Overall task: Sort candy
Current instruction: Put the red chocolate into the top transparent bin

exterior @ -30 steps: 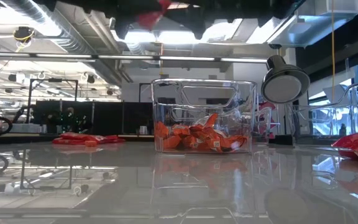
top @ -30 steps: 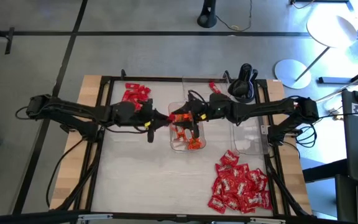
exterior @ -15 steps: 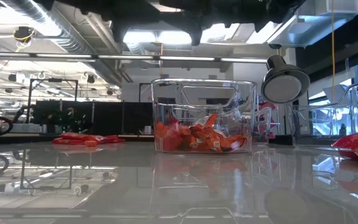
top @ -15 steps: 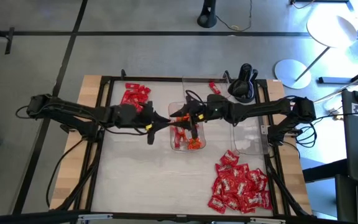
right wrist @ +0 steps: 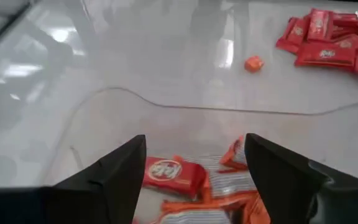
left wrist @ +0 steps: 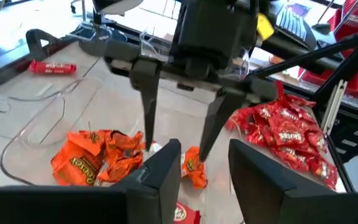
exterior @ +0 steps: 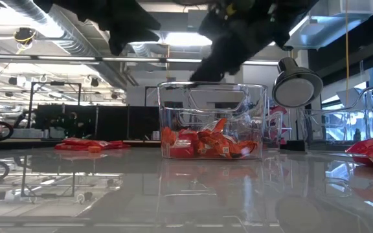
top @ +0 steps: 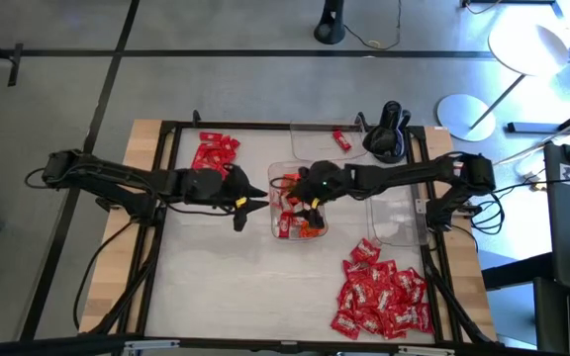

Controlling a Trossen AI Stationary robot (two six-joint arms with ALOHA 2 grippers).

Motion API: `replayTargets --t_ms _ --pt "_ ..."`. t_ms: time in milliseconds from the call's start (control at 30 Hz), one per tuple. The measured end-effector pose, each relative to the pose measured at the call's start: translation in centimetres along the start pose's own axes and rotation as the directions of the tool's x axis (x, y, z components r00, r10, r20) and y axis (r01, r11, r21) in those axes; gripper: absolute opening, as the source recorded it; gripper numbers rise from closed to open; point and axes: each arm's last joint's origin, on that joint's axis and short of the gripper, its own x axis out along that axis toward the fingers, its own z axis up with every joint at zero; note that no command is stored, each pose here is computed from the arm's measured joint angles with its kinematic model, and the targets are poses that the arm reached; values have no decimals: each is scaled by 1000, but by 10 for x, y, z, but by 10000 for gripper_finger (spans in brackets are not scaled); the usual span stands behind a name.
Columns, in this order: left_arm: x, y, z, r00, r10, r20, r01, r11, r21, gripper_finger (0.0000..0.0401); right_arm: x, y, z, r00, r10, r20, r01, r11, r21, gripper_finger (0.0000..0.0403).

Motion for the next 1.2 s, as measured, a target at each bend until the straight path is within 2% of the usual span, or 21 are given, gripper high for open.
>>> replayTargets --t_ms 133,300,433,600,833,1200 --pt "1 2 -7 999 12 -34 -13 1000 -17 137 22 -4 -10 998 6 -60 -9 999 -40 273" --pt "1 2 -24 995 12 -98 -20 997 -76 133 39 -3 -7 989 19 -145 -38 991 -125 273" --pt "1 2 -33 992 11 -126 -26 993 -114 131 58 -4 -15 976 34 -213 -57 993 -100 273" --pt "1 3 -38 989 19 -144 -38 991 -132 131 77 -7 -30 963 13 -268 -25 999 -43 261" --pt "1 3 -38 990 20 -143 -39 990 -132 131 83 -7 -37 955 23 -295 -33 999 -30 212" --pt "1 3 -38 990 26 -139 -45 990 -132 131 83 -7 -38 956 20 -292 -26 999 -17 97"
